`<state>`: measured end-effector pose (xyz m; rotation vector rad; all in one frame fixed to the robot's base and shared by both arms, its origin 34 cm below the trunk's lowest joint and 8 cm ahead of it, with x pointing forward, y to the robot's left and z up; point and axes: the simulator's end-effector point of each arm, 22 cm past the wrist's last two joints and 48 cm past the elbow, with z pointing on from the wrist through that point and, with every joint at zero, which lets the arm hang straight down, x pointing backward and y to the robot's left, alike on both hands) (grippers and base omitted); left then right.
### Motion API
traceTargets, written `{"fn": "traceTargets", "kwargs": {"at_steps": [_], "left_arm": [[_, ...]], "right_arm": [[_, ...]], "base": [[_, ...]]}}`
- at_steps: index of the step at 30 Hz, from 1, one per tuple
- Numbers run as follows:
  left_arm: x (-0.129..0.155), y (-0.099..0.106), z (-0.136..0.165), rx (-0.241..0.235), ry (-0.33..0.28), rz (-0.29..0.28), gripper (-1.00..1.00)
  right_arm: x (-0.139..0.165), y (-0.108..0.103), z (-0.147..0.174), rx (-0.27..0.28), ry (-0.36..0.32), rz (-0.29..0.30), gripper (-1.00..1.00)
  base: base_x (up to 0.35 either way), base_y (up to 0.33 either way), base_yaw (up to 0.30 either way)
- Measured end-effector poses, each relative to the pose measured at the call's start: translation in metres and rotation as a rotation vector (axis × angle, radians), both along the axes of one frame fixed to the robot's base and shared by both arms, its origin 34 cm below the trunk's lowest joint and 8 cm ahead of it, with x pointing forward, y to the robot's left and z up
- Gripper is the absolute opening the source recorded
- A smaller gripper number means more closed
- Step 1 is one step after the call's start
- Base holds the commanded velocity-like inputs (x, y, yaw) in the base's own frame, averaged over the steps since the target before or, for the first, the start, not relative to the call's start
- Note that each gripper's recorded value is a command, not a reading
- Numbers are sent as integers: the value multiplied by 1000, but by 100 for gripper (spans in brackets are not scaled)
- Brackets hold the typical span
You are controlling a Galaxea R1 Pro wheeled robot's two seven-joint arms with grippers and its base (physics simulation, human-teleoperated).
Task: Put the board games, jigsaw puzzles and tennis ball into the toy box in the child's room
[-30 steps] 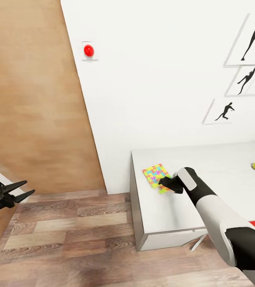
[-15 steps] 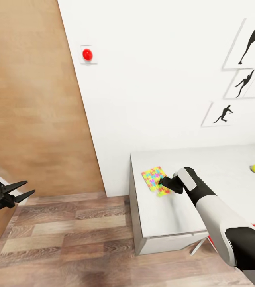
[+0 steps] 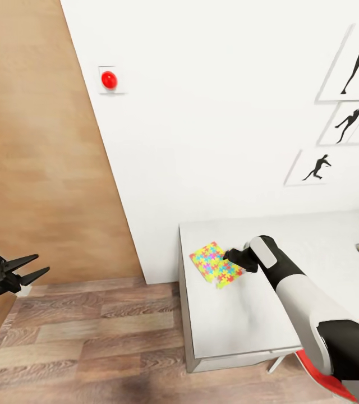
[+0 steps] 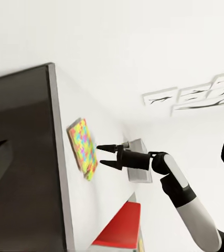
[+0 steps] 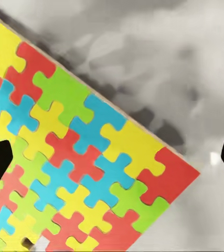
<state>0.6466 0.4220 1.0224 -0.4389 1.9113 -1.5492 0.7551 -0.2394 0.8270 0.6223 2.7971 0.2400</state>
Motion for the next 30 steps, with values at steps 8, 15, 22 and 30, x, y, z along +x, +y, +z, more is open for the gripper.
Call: {"fn": "traceTargets", "kwargs": {"at_steps": [8,15,22,30], "left_arm": [[0,0,0,0,-1,0,100],[0,0,0,1,-1,0,100],[1,0,0,0,-1,0,100],[0,0,0,0,0,0,100]], "right_arm": [[0,1,0,1,0,1,100],[0,2,0,3,0,1,100],[0,2,0,4,0,1,100],[0,1,0,2,0,0,100]], "base": [[156,6,0],[151,100,0],[16,82,0],[1,19,0]]}}
